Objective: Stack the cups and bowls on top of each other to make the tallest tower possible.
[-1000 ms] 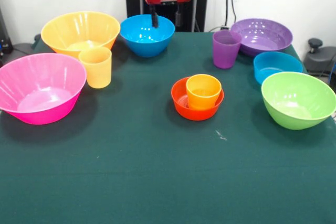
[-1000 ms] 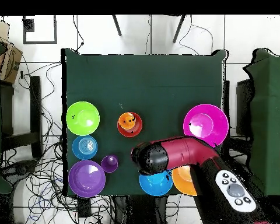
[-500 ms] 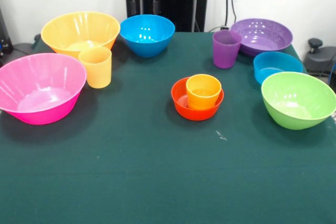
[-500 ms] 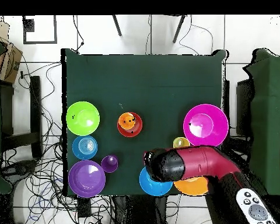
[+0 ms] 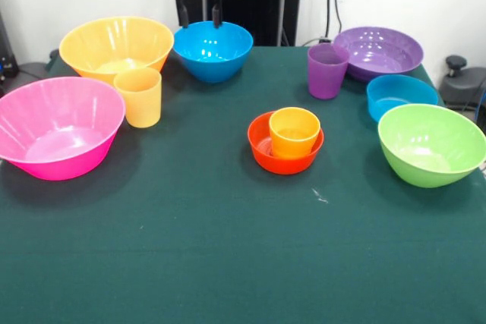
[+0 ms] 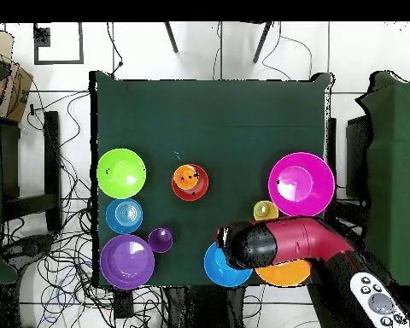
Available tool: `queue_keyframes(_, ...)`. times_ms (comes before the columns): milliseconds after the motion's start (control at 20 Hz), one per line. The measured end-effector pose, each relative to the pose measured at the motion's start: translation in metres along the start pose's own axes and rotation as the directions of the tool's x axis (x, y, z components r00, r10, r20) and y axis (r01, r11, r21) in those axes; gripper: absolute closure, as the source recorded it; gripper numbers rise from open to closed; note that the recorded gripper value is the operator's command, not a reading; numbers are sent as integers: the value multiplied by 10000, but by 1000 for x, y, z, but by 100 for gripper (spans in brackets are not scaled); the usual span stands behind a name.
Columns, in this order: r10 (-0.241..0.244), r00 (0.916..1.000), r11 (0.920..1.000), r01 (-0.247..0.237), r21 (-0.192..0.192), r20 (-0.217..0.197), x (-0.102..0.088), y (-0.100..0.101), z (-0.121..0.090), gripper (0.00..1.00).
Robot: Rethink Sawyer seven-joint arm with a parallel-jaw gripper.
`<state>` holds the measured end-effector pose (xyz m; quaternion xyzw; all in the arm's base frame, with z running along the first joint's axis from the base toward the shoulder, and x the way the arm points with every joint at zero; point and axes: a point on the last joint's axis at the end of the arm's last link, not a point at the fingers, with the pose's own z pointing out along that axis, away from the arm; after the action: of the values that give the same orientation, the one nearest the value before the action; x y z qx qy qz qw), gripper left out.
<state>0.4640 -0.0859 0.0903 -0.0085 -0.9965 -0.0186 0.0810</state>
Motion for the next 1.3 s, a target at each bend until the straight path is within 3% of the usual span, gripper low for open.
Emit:
queue_keyframes(350, -423, 9984, 9988, 413, -247, -376, 9, 0, 32, 0)
queue_keyframes(700, -1099, 9922, 9919, 1056, -708, -590, 25, 13, 71, 0)
queue_keyframes(1000, -1369, 9895, 9876, 1327, -845, -458, 32, 18, 88, 0)
queue_keyframes(1300, -1697, 9855, 9818, 1694, -858, 37, 34, 32, 97, 0)
